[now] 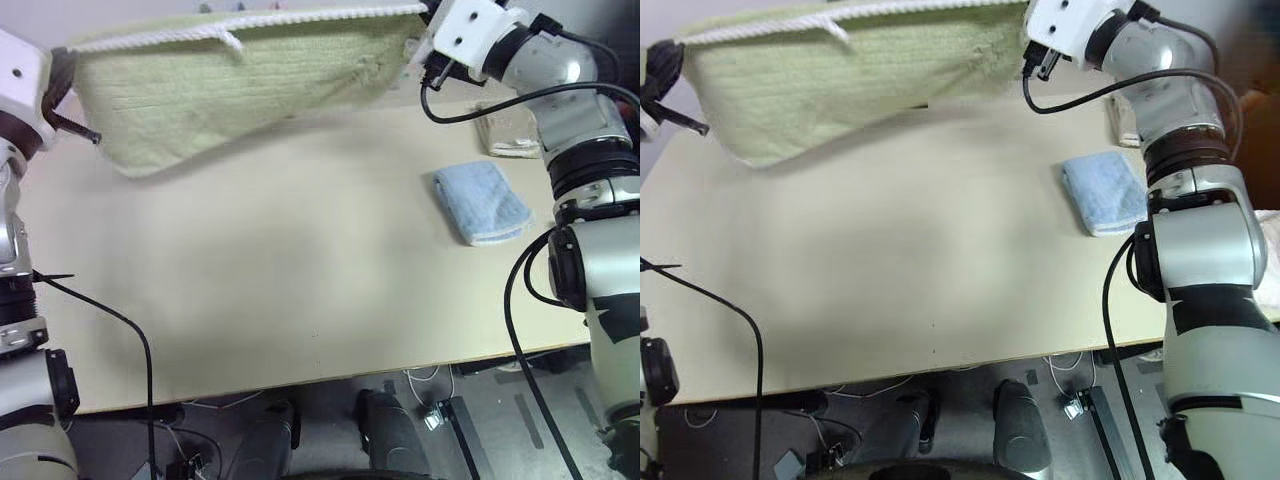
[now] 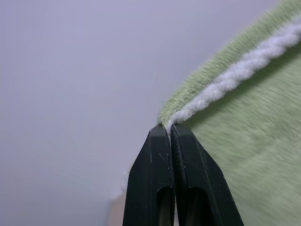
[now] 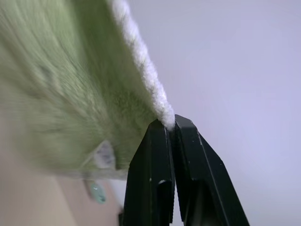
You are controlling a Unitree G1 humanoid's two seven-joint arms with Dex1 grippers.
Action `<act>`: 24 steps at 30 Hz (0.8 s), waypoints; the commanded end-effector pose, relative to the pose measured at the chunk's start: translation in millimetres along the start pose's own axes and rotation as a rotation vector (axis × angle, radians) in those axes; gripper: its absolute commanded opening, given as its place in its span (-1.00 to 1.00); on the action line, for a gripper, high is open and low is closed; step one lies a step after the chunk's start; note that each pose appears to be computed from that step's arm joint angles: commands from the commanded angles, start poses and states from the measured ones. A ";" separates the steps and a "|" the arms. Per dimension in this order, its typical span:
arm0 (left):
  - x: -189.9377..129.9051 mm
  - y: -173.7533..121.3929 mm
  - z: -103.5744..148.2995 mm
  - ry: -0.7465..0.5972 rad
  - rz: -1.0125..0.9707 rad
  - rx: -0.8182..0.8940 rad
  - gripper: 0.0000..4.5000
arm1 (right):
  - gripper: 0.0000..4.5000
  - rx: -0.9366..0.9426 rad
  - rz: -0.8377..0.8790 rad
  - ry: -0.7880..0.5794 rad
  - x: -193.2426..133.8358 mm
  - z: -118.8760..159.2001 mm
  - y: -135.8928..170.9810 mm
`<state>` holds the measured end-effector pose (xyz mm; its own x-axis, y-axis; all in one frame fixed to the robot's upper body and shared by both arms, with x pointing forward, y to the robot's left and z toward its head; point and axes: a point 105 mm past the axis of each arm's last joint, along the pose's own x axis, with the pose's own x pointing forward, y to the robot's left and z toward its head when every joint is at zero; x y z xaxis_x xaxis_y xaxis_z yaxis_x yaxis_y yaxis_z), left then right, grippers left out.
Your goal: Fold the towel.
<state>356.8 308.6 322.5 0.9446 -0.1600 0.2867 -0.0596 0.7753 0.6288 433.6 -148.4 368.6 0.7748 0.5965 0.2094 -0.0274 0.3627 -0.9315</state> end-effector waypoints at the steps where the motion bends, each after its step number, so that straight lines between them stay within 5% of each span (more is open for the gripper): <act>1: -23.3 -16.3 -11.3 0.034 -0.118 -0.019 -1.00 | -0.95 0.072 0.105 -0.099 -15.2 11.0 8.5; 6: -90.9 -59.3 -50.7 0.235 -0.336 -0.087 -1.00 | -0.95 0.233 0.480 -0.089 -62.6 6.0 91.8; 15: -188.0 -104.7 -66.1 0.510 -0.621 -0.278 -1.00 | -0.95 0.525 0.929 0.119 -169.2 11.4 153.8; 24: -165.7 -100.0 -83.9 0.510 -0.574 -0.261 -1.00 | -0.95 0.491 0.804 0.131 -136.2 -2.0 147.5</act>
<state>227.3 303.6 151.7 0.8238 -0.3564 -0.4408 0.5179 0.7895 0.3295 316.1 -176.5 196.9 0.4283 0.7392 -0.5198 -0.8533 0.1415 -0.5018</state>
